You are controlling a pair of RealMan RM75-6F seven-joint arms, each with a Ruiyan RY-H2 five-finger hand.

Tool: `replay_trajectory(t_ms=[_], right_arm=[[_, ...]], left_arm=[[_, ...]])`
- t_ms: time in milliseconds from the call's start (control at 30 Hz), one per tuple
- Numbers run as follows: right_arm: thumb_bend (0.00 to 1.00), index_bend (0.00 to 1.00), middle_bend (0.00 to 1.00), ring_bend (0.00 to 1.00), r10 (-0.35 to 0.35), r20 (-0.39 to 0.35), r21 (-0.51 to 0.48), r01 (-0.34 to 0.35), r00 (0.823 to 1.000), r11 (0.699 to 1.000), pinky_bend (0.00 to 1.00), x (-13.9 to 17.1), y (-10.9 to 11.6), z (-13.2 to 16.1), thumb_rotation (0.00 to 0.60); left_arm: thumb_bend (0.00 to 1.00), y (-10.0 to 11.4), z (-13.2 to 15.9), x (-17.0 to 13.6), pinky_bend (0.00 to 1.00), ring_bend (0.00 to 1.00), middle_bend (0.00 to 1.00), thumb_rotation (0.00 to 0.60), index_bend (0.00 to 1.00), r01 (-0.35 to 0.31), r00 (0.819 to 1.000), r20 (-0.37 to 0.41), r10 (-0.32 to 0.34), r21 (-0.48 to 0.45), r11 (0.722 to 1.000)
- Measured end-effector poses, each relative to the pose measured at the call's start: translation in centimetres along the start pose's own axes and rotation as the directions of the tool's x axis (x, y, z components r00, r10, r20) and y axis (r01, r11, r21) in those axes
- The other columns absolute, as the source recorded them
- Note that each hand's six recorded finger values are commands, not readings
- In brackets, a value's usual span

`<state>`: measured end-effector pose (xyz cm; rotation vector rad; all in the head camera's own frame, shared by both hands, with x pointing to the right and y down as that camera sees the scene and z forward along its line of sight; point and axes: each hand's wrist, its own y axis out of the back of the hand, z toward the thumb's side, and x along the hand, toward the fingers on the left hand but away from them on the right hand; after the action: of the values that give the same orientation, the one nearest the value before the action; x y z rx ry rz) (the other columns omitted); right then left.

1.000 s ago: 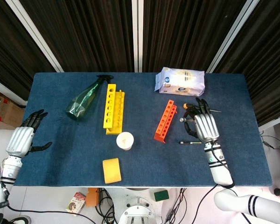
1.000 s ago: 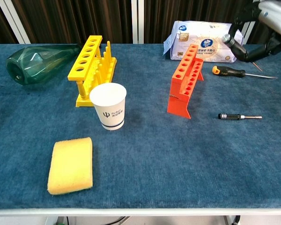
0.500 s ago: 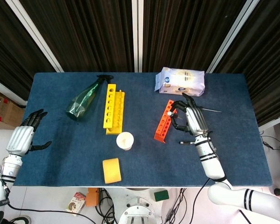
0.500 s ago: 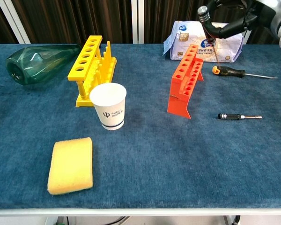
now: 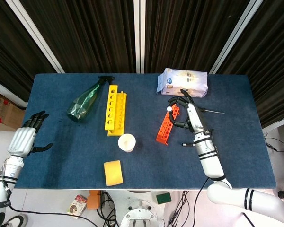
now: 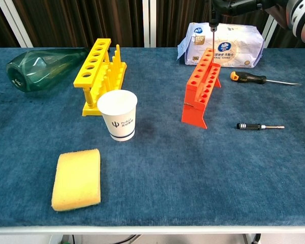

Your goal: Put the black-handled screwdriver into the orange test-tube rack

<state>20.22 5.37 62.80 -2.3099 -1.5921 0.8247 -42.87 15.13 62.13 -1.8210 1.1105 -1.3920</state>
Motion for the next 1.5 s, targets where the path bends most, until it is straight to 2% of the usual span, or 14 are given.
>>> replay_trajectory(t_ms=[200, 500, 1500], right_arm=[[0.43, 0.74, 0.32, 0.0, 0.003, -0.006, -0.079, -0.004, 1.0, 0.997, 0.0, -0.8, -0.7, -0.2, 0.6], [0.43, 0.74, 0.32, 0.0, 0.017, -0.013, -0.146, -0.019, 1.0, 0.989, 0.0, -0.4, -1.2, 0.5, 0.6], [0.43, 0.74, 0.31, 0.0, 0.007, 0.028, -0.186, -0.002, 1.0, 0.983, 0.0, 0.0, -0.9, -0.2, 0.6]], left_arm=[[0.15, 0.3, 0.0, -0.1, 0.16, 0.01, 0.02, 0.6, 0.09, -0.011, 1.0, 0.0, 0.011, 0.002, 1.0], [0.15, 0.2, 0.0, -0.1, 0.16, 0.01, 0.02, 0.6, 0.09, -0.006, 1.0, 0.0, 0.006, 0.002, 1.0], [0.15, -0.1, 0.0, 0.1, 0.16, 0.01, 0.02, 0.6, 0.09, 0.016, 1.0, -0.003, -0.016, -0.001, 1.0]])
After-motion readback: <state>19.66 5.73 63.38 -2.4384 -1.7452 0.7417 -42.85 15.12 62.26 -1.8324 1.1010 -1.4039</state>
